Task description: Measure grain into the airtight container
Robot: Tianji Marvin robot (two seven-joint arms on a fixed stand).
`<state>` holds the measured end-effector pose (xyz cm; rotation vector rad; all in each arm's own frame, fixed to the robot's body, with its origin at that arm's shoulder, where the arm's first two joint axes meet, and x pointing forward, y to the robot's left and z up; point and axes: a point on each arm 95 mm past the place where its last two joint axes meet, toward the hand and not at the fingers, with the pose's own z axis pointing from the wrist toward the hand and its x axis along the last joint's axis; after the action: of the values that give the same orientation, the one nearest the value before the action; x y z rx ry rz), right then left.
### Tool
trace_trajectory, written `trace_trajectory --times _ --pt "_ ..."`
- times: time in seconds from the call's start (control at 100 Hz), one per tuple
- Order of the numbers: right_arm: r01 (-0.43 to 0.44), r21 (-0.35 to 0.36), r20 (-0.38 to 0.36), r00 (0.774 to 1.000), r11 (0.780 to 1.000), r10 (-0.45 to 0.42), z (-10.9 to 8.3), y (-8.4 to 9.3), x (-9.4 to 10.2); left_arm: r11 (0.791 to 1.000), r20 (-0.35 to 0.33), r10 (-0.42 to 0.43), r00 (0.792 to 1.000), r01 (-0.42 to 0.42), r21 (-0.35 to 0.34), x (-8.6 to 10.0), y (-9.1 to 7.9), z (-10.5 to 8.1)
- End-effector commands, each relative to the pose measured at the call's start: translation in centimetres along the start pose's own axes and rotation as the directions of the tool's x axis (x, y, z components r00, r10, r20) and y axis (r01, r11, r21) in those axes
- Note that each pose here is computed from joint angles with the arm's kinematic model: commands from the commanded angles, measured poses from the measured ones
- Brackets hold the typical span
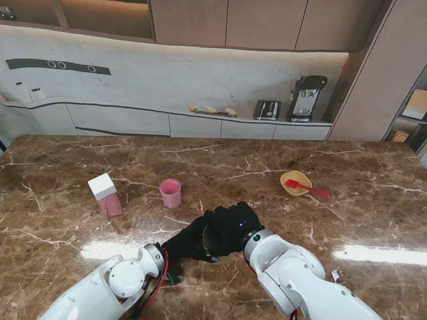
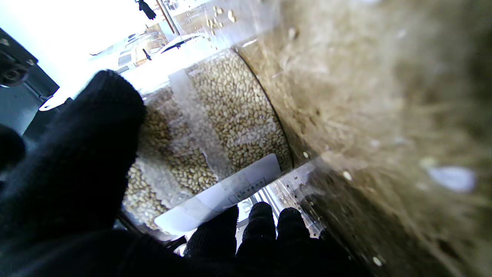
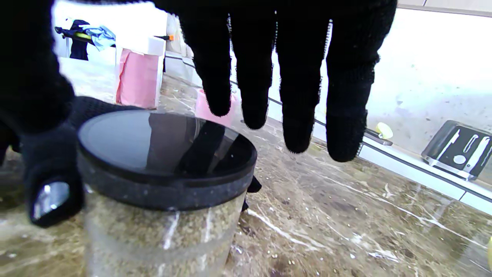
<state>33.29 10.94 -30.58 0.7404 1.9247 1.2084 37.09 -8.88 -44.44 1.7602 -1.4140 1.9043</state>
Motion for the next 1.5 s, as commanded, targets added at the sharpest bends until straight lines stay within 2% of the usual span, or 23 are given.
trace_trajectory --times 0.0,0.14,0.37,0.69,0.83,1.08,1.49 --pt "-0.029 0.009 -0.03 0.999 1.0 0.029 -0.4 0.4 0.1 0.998 0.113 -0.018 0.993 0.026 -0.065 -3.3 3.1 -2.4" --pt "-0.055 0.051 -0.081 0.995 0.997 0.059 -0.6 1.0 -0.1 0.997 0.112 -0.019 0.994 0.026 -0.067 -3.3 3.1 -2.4" --pt "-0.052 0.116 -0.123 0.99 0.992 0.066 0.3 0.4 0.2 0.998 0.111 -0.013 0.994 0.021 -0.065 -3.4 3.1 -2.4" --pt "-0.087 0.052 -0.115 0.989 0.995 0.093 1.0 -0.7 0.7 0.998 0.114 -0.012 0.993 0.019 -0.063 -3.4 3.1 -2.5" --pt "-0.104 0.043 -0.094 0.99 0.994 0.108 1.1 -1.4 0.9 0.998 0.114 -0.011 0.993 0.019 -0.067 -3.3 3.1 -2.5" --pt "-0.11 -0.015 -0.061 0.992 0.994 0.109 1.3 -2.5 1.4 0.997 0.114 -0.005 0.993 0.014 -0.074 -3.3 3.1 -2.5" --pt "-0.132 -0.042 -0.036 0.991 0.99 0.13 1.3 -3.3 2.0 0.997 0.116 -0.002 0.993 0.011 -0.08 -3.3 3.2 -2.5"
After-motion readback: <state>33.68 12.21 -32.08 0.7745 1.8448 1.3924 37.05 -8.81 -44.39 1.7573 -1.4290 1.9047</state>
